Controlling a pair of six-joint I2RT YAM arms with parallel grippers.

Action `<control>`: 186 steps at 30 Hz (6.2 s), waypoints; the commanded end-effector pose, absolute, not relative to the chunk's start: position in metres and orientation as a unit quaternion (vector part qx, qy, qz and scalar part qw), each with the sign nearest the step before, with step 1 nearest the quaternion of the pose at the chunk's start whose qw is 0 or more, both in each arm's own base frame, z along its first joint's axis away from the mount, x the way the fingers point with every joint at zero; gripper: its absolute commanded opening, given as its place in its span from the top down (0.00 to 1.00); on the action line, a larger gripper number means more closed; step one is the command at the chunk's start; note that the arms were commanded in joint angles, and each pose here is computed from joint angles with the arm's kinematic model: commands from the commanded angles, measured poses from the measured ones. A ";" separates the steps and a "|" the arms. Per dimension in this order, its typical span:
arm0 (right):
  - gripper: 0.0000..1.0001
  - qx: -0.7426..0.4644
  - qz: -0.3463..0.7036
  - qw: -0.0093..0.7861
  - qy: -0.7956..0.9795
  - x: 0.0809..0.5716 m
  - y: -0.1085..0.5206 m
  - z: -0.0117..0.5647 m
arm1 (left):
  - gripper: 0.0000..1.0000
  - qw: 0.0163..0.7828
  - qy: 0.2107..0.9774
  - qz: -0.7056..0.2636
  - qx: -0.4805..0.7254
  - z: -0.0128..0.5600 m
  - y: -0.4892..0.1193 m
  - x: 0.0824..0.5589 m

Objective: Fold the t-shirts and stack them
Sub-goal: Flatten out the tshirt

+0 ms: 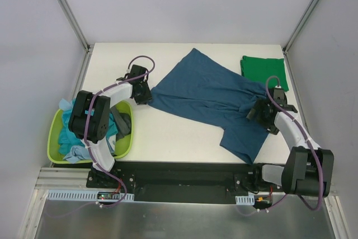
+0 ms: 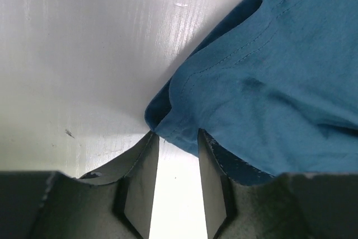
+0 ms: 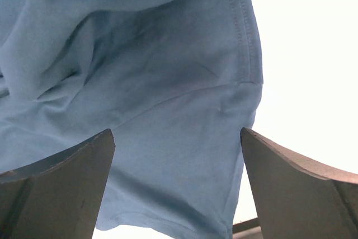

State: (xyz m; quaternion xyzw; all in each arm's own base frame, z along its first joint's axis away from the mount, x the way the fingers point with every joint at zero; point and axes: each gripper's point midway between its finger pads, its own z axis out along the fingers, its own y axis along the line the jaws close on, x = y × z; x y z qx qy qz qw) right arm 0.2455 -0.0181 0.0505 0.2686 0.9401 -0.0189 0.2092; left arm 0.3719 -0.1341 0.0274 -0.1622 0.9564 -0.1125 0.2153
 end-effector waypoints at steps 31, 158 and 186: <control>0.11 0.049 -0.013 0.123 0.991 0.110 0.084 0.035 | 1.00 0.233 0.956 -0.092 -0.153 0.034 -0.117 0.374; 1.00 -0.015 -0.136 0.706 0.695 0.211 -0.010 0.497 | 1.00 0.610 0.734 -0.289 -0.076 0.424 -0.113 0.342; 1.00 -0.186 -0.268 0.732 0.598 0.323 0.040 0.614 | 1.00 0.650 0.707 -0.278 -0.037 0.486 -0.116 0.359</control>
